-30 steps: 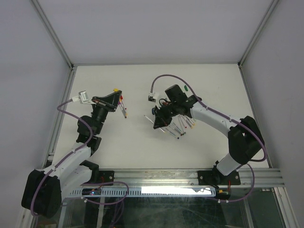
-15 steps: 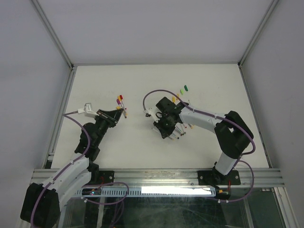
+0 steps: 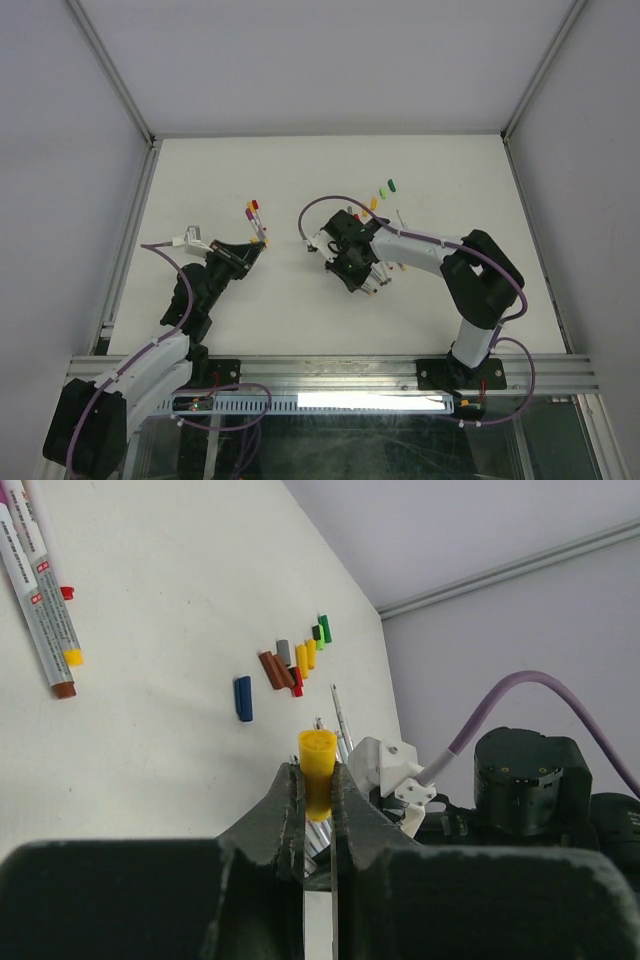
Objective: Open the pen caps
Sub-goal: Place the pen at the center of the board.
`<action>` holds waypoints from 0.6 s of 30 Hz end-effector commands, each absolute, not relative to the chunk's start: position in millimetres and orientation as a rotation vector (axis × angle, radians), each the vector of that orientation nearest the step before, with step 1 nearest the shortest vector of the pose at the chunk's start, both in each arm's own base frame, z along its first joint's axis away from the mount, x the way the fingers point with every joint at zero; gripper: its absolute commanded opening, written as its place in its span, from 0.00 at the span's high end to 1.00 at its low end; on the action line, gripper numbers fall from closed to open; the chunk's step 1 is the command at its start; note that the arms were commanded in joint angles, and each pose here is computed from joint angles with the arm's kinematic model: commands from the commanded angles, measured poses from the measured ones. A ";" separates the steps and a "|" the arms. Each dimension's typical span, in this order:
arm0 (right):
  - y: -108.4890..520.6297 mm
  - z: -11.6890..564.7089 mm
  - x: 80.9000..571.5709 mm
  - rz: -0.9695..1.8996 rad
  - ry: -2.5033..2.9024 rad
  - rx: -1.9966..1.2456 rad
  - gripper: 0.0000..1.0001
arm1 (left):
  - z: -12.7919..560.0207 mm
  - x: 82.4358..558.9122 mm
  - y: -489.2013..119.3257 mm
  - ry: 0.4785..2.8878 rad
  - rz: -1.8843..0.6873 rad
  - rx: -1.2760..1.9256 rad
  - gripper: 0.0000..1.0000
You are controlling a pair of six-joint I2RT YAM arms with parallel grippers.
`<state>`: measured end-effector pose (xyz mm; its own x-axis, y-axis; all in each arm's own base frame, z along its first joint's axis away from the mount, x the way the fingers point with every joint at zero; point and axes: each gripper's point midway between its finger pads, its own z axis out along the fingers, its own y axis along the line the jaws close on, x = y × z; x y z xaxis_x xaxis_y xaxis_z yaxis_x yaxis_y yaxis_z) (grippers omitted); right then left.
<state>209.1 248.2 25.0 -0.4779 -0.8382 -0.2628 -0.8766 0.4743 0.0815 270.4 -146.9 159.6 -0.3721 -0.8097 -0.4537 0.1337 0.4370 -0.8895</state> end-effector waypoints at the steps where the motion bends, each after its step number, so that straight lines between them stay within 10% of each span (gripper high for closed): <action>1: 253.1 30.1 223.0 0.246 2.479 -1.498 0.88 | 170.6 267.1 -152.2 1.608 -1.199 -0.565 1.00; 18: 249.7 26.5 226.1 0.202 2.485 -1.504 0.75 | 162.4 261.2 -157.4 1.631 -1.242 -0.561 1.00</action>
